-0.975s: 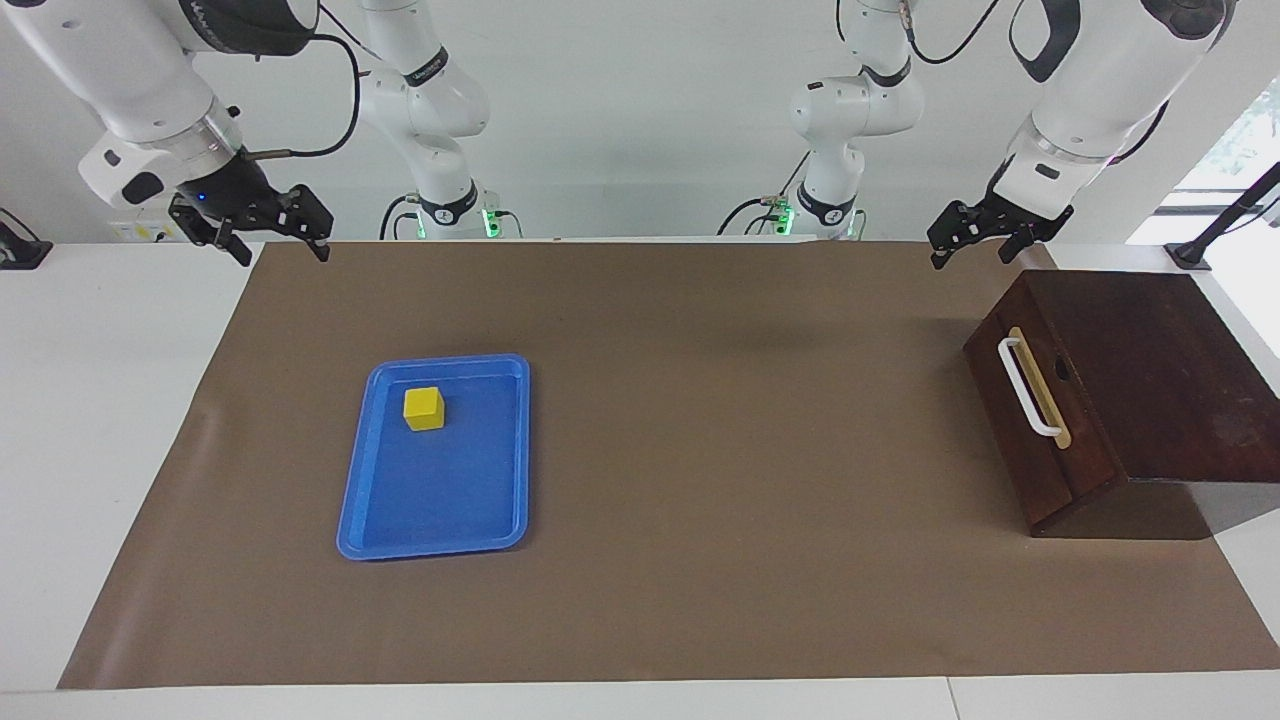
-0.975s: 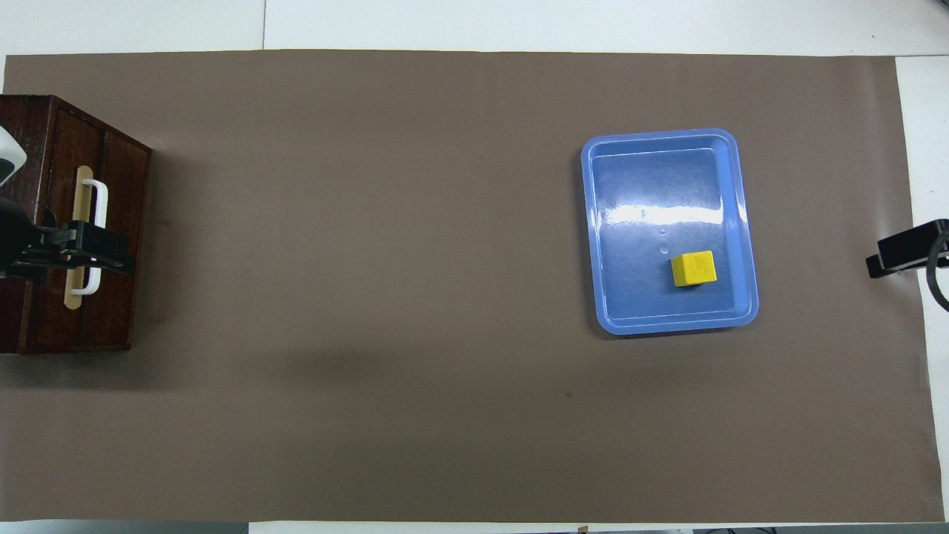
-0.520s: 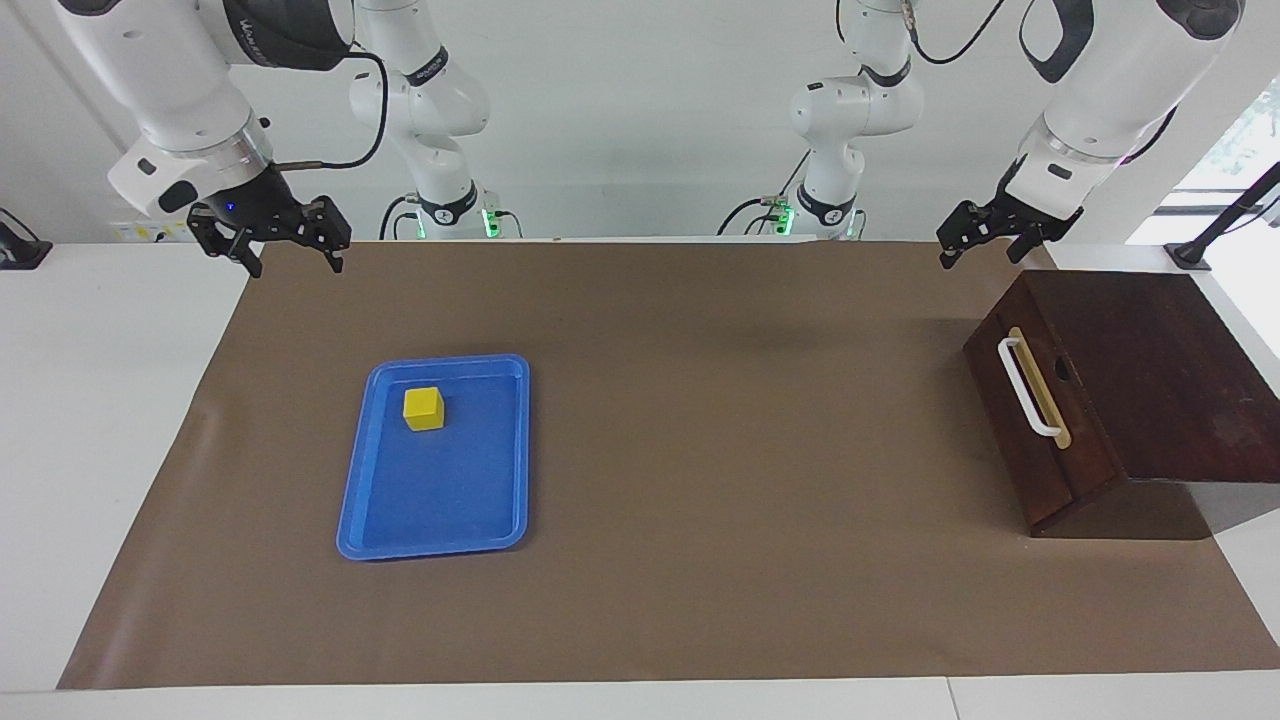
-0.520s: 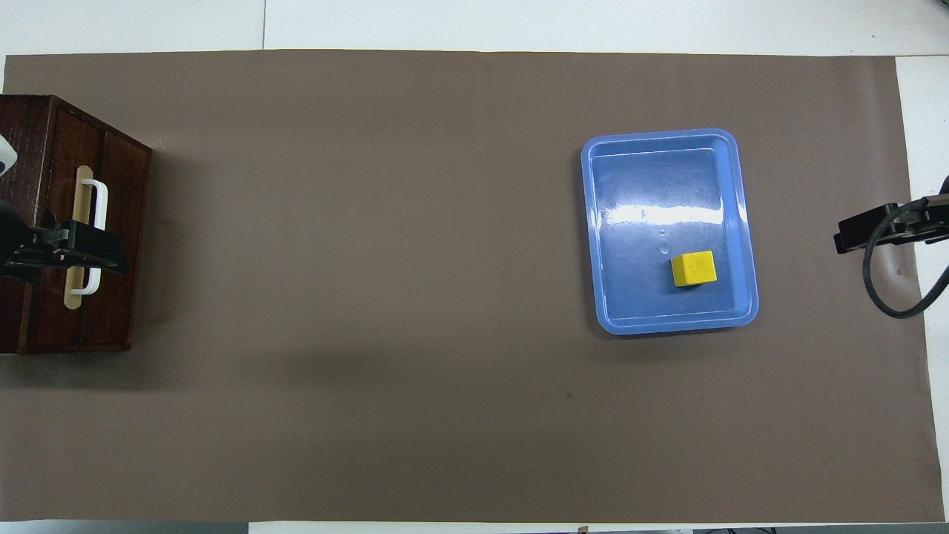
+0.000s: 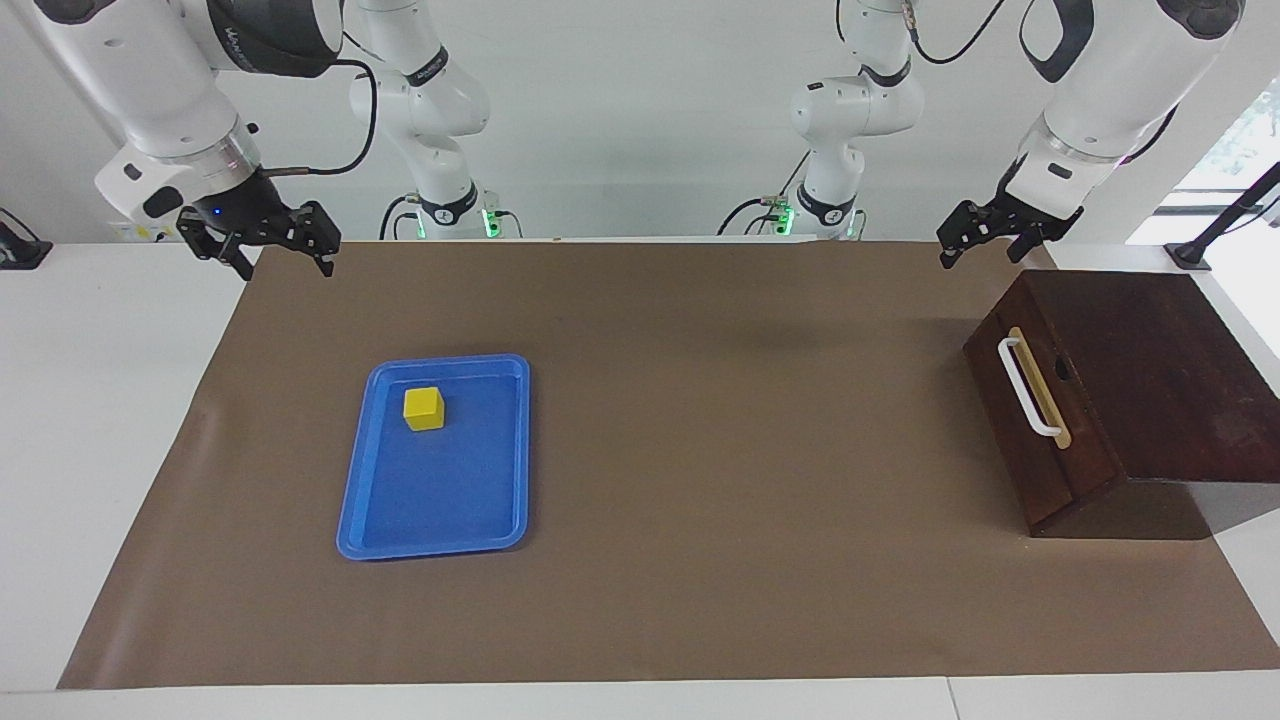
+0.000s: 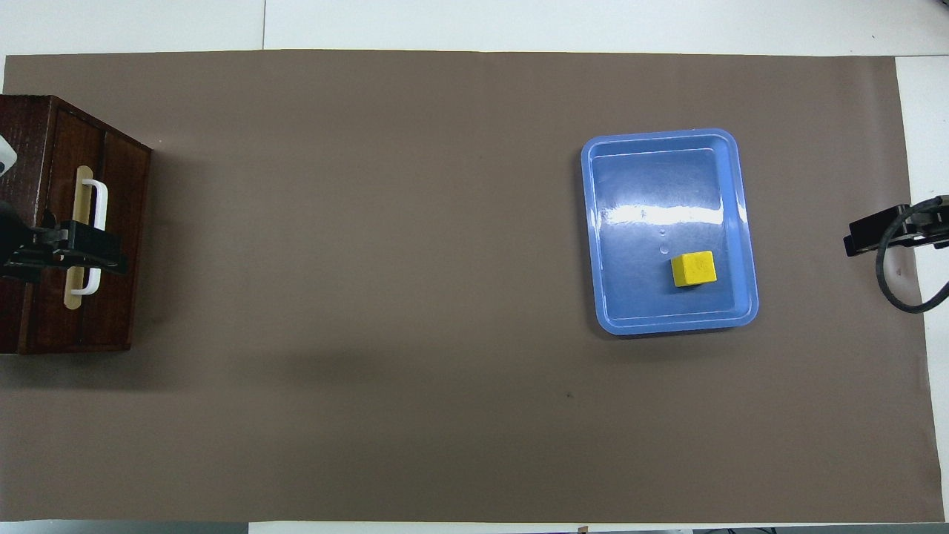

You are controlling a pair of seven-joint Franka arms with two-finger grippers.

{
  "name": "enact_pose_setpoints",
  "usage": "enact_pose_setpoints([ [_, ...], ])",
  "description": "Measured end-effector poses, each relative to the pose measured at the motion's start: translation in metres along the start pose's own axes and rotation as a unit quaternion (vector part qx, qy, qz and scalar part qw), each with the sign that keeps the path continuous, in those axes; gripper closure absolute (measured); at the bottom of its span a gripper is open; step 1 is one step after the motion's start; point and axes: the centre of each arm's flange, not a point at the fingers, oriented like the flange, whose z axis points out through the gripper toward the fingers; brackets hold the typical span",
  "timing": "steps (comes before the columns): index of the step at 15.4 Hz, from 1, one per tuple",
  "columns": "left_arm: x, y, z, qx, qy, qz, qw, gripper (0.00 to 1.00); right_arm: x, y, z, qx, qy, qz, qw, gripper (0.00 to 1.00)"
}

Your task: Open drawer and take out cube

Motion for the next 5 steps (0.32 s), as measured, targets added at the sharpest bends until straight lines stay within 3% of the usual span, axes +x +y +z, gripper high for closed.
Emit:
enact_pose_setpoints([
  [5, 0.0000, 0.0000, 0.0000, 0.000, 0.000, 0.000, 1.000, 0.00, -0.0006, 0.0000, 0.0005, 0.000, -0.003, 0.000, 1.000, 0.00],
])
